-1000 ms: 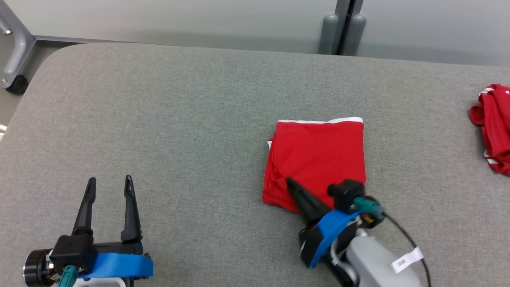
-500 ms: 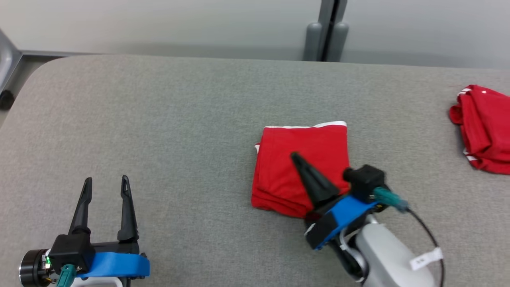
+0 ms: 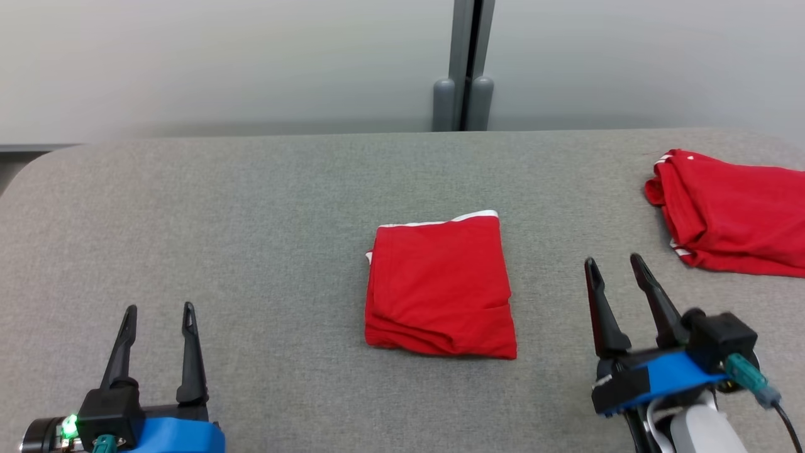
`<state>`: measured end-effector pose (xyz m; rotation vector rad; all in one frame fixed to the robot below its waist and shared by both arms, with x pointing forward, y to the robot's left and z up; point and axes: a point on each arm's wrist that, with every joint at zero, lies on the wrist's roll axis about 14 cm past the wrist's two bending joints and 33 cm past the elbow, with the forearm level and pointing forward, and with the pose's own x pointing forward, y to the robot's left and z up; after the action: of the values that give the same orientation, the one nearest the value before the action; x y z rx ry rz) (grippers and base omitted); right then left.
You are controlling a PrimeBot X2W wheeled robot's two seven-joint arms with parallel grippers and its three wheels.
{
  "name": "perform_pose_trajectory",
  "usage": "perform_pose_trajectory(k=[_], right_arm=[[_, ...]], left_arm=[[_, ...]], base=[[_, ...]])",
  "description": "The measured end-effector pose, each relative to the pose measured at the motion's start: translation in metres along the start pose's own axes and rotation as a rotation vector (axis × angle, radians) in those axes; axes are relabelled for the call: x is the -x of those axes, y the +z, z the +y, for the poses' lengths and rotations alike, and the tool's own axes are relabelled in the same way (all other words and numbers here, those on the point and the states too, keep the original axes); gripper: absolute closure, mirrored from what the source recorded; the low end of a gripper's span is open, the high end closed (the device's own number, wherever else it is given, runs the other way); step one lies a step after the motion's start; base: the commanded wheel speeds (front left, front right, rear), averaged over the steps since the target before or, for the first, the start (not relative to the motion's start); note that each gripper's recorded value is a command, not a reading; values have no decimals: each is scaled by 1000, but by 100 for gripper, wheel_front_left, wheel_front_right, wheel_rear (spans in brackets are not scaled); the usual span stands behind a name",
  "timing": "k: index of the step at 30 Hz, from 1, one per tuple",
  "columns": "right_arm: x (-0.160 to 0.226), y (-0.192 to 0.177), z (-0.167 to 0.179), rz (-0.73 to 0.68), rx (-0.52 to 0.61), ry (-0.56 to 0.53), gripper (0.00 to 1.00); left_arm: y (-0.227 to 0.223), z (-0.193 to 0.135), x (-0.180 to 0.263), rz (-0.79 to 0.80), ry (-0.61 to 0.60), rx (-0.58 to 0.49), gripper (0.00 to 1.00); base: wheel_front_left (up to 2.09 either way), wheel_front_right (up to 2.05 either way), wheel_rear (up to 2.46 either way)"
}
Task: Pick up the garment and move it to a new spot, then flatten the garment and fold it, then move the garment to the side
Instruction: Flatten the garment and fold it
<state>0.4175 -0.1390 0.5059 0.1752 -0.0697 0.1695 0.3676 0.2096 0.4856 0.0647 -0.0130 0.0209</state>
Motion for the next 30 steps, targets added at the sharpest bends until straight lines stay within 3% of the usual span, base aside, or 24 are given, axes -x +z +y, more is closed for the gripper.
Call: perform_pose_trajectory(k=[11,30], right_arm=[[46,-11,-26,46,33,-91,0],[54,-13,-20,94,52,-75,0]], left_arm=[[-1,-4,12,7,-15,-7,0],[-12,-1,26,77,2,2,0]], base=[[0,0,0],[0,0,0]])
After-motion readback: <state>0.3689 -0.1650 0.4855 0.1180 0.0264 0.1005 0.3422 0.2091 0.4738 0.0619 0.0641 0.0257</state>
